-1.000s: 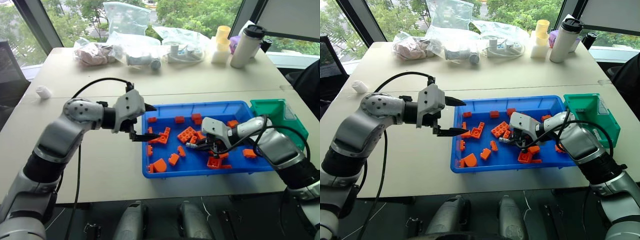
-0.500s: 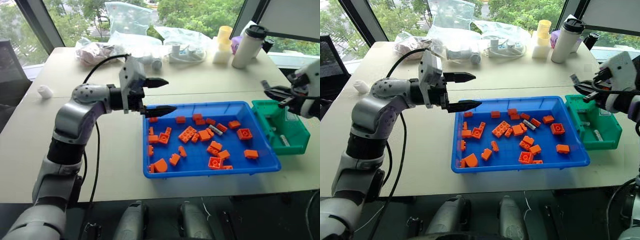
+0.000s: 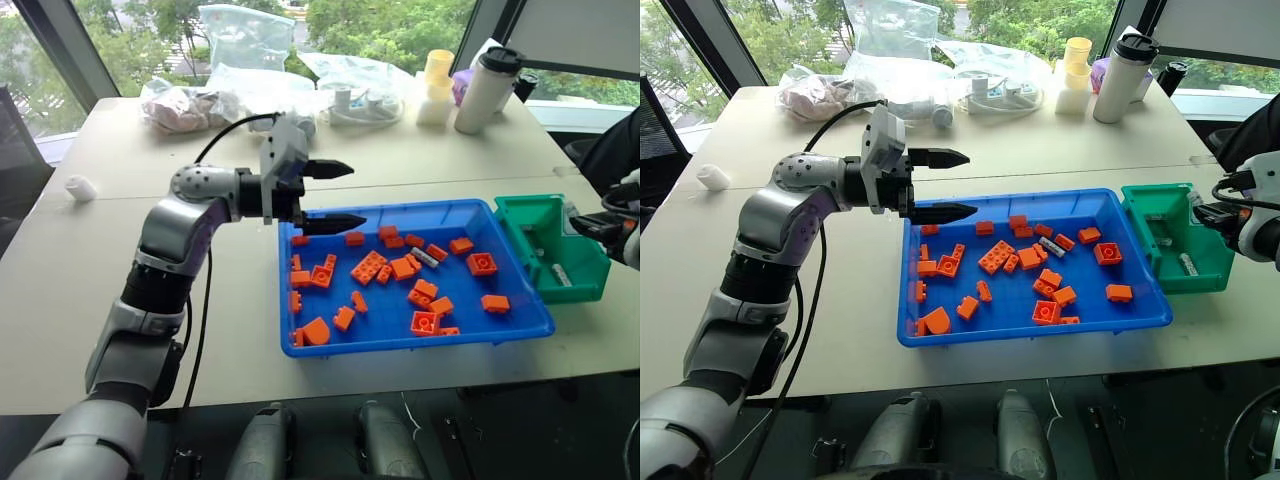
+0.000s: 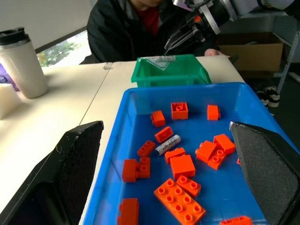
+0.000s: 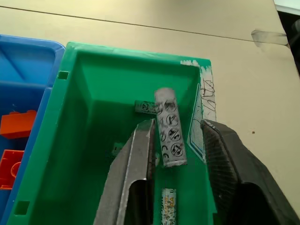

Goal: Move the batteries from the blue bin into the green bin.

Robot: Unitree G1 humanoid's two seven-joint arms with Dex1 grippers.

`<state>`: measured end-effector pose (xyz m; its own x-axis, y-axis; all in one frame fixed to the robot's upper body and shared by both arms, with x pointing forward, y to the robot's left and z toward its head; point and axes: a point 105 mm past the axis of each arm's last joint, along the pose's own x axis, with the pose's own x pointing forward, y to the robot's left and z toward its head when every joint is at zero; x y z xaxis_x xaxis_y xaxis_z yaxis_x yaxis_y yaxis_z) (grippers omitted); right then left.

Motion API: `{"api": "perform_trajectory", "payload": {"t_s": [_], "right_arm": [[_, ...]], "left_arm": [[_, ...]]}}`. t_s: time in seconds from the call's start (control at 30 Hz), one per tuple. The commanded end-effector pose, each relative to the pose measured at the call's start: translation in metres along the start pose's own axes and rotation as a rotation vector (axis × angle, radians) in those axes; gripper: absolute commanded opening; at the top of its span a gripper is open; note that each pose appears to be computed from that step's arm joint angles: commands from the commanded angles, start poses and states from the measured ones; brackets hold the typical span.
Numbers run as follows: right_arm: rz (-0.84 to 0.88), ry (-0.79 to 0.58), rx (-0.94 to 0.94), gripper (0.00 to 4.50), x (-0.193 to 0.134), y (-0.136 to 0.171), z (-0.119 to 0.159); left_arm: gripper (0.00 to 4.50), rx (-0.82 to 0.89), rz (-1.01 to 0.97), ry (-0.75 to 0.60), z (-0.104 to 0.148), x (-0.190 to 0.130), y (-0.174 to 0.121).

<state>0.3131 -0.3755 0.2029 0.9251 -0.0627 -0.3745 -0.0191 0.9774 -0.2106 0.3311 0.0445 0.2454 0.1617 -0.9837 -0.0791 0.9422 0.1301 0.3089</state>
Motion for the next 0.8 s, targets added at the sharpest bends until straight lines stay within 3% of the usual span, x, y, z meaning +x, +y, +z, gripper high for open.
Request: {"api": "perform_trajectory", "payload": {"t_s": [0.03,0.1,0.23,0.43,0.63,0.8], "right_arm": [[-0.018,-0.04,-0.014,3.6,0.0,-0.002,0.012],[-0.023,-0.042,-0.015,4.48,0.001,-0.002,0.013],[0.052,-0.093,-0.054,4.48,-0.001,0.013,0.03],[0.408,-0.146,-0.224,4.48,-0.008,0.094,0.047],[0.7,-0.027,-0.346,4.48,-0.007,0.162,0.013],[0.788,0.013,-0.327,4.48,0.007,0.191,-0.005]], "left_arm": [[4.5,0.075,-0.01,0.009,0.011,-0.001,0.0],[4.5,0.076,-0.011,0.012,0.011,-0.002,-0.001],[4.5,0.071,-0.022,0.022,0.011,-0.006,-0.005],[4.5,0.083,-0.084,0.117,-0.001,-0.017,-0.018],[4.5,0.104,-0.084,0.166,-0.006,-0.021,-0.021],[4.5,0.092,-0.046,0.164,-0.009,-0.021,-0.018]]}}
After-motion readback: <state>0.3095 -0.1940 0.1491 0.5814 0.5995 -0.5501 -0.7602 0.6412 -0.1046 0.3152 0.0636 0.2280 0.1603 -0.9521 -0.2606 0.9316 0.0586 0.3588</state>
